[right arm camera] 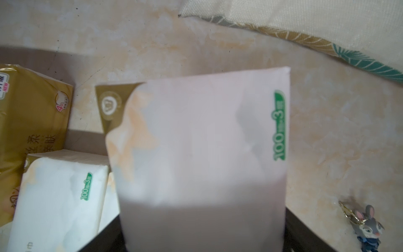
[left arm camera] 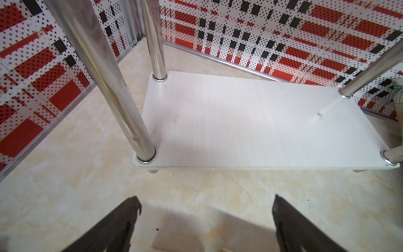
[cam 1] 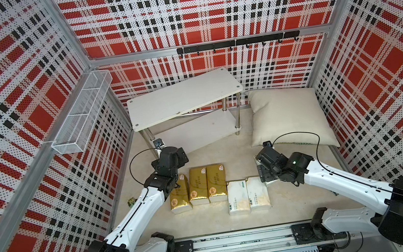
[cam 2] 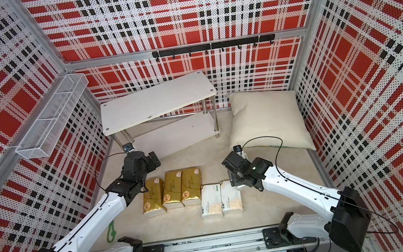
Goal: Place the tissue boxes on the shelf by color
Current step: Place a box of tissues on the shelf.
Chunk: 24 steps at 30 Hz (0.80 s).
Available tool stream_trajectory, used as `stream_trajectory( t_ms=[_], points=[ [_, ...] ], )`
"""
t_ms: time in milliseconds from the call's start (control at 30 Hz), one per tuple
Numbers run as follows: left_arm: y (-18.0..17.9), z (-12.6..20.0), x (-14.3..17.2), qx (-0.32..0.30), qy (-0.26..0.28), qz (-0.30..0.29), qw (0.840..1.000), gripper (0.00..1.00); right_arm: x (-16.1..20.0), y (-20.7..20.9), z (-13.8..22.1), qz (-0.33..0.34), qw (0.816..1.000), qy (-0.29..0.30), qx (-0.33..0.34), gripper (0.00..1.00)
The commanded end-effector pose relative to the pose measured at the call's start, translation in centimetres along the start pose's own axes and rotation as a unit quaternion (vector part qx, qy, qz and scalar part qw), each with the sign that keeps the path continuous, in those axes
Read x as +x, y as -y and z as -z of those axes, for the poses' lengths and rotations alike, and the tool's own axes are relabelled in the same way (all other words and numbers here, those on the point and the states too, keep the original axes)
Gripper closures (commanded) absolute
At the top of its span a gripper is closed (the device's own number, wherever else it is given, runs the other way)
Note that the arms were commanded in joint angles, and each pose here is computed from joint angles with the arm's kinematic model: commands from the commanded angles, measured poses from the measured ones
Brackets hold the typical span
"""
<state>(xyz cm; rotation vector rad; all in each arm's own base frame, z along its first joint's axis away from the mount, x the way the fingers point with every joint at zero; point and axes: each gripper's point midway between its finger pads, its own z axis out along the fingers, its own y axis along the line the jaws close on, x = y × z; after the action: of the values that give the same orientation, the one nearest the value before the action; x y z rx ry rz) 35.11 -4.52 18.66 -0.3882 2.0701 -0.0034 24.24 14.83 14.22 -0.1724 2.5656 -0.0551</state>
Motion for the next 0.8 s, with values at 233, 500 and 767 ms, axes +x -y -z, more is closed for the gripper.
stream_trajectory(
  t_ms=[233,500,767],
  points=[
    [0.7,0.3,-0.7,0.005,-0.003,-0.003,1.000,0.01,-4.2,-2.9,-0.9,0.042,0.997,0.048,-0.048,0.16],
    [0.6,0.5,-0.9,0.002,-0.004,-0.007,1.000,0.01,-6.5,-3.4,-1.8,0.053,0.995,0.059,-0.061,0.16],
    [0.5,0.7,-1.0,-0.001,-0.006,-0.009,1.000,0.01,-8.7,-4.8,-2.8,0.087,0.989,0.070,-0.092,0.14]
  ],
)
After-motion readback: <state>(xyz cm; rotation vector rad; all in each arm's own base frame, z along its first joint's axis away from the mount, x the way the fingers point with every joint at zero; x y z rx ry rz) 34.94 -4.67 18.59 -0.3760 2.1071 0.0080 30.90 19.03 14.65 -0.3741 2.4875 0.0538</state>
